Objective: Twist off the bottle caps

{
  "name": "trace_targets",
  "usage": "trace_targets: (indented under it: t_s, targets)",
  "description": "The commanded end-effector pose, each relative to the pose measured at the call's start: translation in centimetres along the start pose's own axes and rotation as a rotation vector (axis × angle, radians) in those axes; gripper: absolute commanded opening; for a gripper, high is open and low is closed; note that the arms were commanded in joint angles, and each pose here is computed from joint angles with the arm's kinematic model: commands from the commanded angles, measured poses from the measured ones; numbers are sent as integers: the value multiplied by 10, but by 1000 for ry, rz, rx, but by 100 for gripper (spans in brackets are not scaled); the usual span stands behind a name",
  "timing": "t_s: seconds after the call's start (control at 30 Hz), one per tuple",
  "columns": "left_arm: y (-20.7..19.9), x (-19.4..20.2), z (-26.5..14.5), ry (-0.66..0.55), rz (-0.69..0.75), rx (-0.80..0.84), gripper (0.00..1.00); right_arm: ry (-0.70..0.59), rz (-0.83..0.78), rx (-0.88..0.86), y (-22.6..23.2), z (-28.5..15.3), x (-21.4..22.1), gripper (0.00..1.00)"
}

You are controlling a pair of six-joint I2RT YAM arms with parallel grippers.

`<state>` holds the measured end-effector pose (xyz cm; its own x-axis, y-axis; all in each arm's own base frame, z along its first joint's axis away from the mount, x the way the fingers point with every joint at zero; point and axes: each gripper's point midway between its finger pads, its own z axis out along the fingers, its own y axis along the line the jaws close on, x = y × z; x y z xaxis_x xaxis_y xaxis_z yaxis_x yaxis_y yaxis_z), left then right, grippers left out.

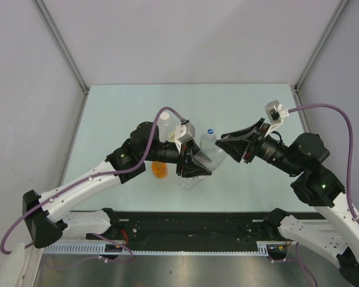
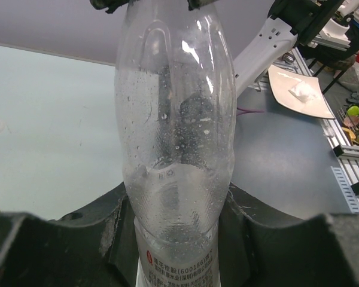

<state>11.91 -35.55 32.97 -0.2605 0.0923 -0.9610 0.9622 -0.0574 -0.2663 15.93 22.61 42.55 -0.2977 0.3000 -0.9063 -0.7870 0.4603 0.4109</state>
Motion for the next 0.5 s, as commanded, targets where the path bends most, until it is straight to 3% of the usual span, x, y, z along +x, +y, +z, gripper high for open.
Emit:
trace_targets:
  t_s: [0.0, 0.1, 0.33, 0.47]
  targets:
    - [-12, -28, -5, -64, 80, 21, 8, -14, -31, -25, 9, -5, -11, 19]
    - [-9, -30, -6, -70, 82, -3, 23, -2, -27, -29, 10, -5, -9, 0]
    - [-2, -38, -9, -93, 97, -64, 75, 0, -28, -33, 12, -7, -11, 0]
    - [3, -32, -12, -72, 80, -97, 80, -3, -31, -34, 13, -7, -14, 0]
